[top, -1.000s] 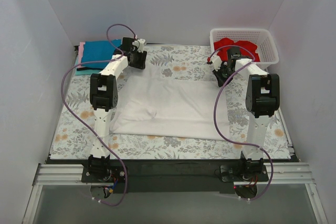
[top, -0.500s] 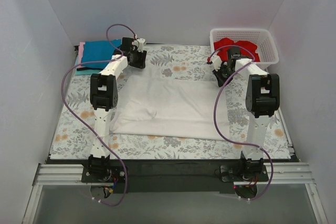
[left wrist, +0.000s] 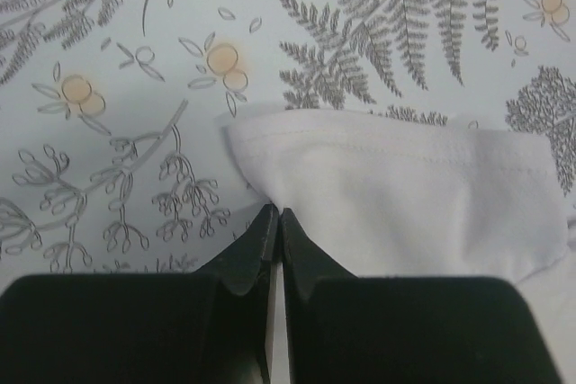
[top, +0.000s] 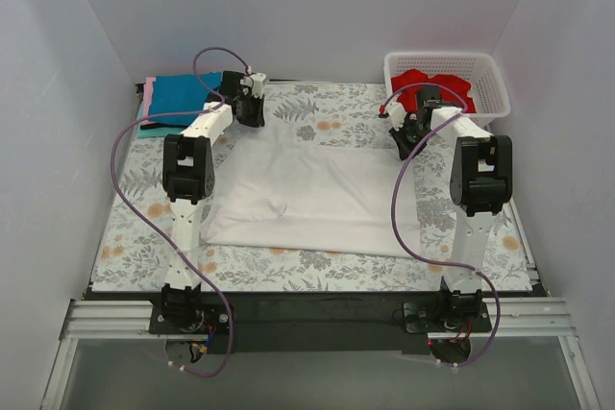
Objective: Fold and stack the t-shirts
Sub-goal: Fold the tshirt
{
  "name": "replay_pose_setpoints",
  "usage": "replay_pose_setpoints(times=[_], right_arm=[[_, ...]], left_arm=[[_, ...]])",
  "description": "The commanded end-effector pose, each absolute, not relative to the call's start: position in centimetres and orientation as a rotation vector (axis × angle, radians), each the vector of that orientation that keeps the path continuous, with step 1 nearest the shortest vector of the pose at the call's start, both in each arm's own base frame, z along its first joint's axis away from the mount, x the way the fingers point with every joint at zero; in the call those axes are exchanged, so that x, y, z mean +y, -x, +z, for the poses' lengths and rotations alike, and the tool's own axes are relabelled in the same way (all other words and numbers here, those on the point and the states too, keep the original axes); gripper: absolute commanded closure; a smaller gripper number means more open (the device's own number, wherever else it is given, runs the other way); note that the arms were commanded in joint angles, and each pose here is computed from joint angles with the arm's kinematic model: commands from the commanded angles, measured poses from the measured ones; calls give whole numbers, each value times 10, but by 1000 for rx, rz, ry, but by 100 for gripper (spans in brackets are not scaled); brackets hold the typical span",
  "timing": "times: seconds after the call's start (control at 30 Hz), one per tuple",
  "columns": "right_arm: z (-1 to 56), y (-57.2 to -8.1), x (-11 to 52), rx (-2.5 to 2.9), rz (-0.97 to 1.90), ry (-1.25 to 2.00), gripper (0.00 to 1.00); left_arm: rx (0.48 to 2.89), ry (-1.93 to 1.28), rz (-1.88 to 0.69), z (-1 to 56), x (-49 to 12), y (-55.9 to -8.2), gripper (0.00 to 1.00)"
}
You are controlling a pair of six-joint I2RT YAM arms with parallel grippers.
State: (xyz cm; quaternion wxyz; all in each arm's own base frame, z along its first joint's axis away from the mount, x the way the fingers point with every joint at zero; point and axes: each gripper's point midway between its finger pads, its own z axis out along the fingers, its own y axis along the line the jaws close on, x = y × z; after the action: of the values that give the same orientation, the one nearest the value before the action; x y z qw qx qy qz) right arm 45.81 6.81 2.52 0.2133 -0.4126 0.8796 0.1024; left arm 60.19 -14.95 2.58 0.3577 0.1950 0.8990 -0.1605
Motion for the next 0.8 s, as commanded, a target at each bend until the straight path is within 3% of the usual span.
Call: replay_pose_setpoints(times=[0.0,0.37,0.57,0.77], right_arm=[[69,-457,73,2351,290,1162,99],[104,-432,78,2283,310,1185,99],[109,-387,77,2276,348,1255,99],[100,-344,72,2277,362,1341,99]], left_arm=[[2178,-481,-414,108,-140,-602,100],[2064,-564,-429,165,-125,-546,100],[2031,-664,-406,187,-118,-467,100],[2144,-712,-375,156,-101,-383,100]])
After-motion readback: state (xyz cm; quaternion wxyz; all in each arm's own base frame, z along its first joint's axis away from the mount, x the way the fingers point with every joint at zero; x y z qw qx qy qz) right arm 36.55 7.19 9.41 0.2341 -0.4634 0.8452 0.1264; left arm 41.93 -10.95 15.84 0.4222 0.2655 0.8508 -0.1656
